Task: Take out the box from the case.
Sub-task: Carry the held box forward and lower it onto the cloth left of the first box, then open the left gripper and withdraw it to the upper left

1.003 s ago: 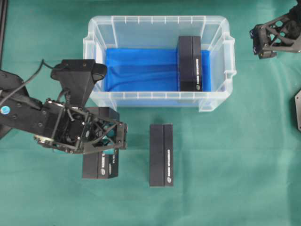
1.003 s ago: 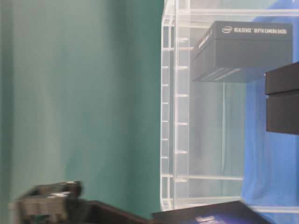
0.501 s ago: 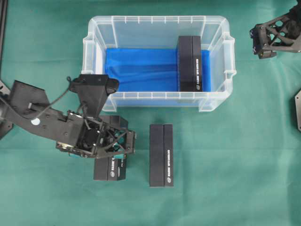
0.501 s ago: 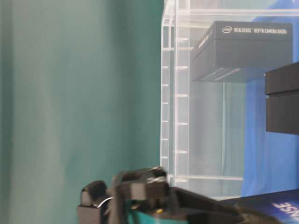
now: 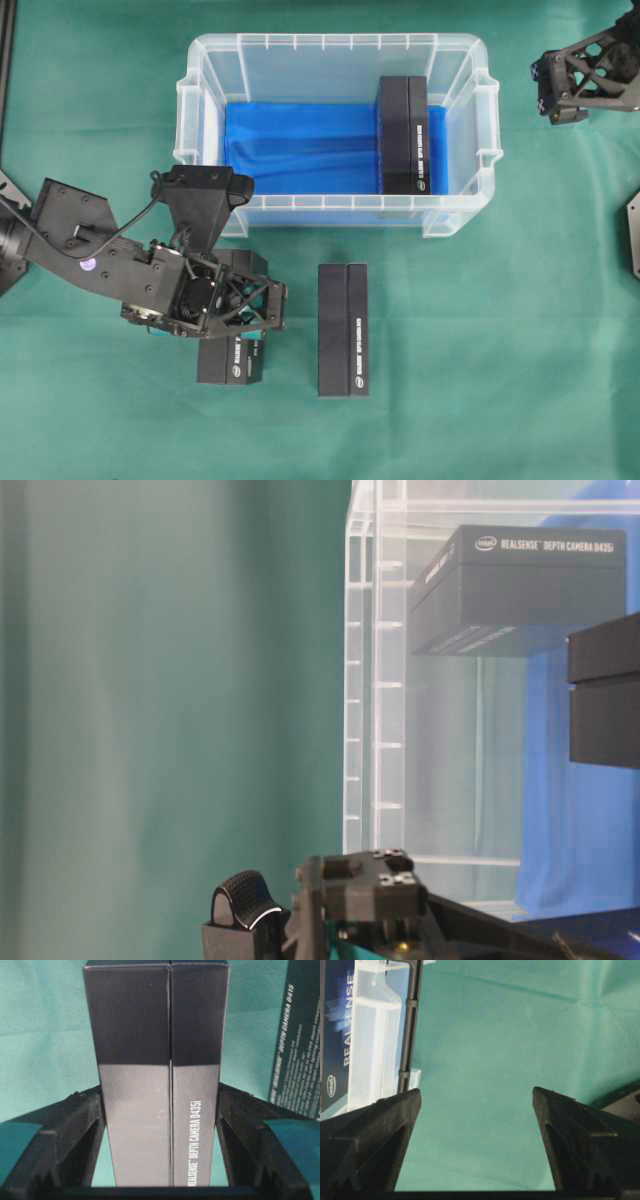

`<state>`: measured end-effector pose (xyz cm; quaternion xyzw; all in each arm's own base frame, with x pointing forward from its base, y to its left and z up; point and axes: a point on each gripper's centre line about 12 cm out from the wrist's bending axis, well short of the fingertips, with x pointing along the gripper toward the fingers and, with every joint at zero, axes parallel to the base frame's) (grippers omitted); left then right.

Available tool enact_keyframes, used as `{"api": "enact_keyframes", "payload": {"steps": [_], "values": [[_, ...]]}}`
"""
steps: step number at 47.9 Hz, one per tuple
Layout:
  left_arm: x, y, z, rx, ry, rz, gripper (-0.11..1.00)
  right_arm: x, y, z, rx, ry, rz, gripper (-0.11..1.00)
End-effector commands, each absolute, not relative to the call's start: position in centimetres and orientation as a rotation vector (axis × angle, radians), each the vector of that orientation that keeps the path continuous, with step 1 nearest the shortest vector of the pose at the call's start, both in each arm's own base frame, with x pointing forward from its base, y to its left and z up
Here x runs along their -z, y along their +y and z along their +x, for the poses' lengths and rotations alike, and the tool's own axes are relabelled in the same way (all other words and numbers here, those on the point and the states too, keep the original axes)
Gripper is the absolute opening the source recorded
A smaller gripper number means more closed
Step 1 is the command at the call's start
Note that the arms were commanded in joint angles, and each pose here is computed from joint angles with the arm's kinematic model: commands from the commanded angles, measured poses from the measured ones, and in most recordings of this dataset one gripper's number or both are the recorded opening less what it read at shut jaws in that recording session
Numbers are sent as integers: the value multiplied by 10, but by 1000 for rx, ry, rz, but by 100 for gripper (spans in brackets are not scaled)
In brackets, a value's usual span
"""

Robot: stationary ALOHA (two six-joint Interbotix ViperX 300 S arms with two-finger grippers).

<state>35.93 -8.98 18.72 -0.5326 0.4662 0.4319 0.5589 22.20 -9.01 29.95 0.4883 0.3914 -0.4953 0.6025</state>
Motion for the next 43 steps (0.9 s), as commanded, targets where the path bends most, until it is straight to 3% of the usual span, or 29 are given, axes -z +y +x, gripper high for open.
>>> {"api": "enact_keyframes", "payload": {"steps": [1, 12, 18, 21, 43], "values": [[-199, -91, 362, -971, 1068, -1289, 62, -305, -91, 222, 1141, 882, 1130, 89], [-198, -92, 361, -968, 1066, -1295, 63, -305, -91, 222, 1141, 883, 1129, 89], [-199, -92, 360, -963, 1067, -1294, 90, -305, -91, 222, 1139, 884, 1128, 89], [-199, -92, 360, -962, 1066, -1296, 98, -305, -91, 222, 1142, 882, 1130, 89], [-209, -93, 359, -939, 1053, -1310, 97, -305, -91, 222, 1143, 886, 1128, 88]]}}
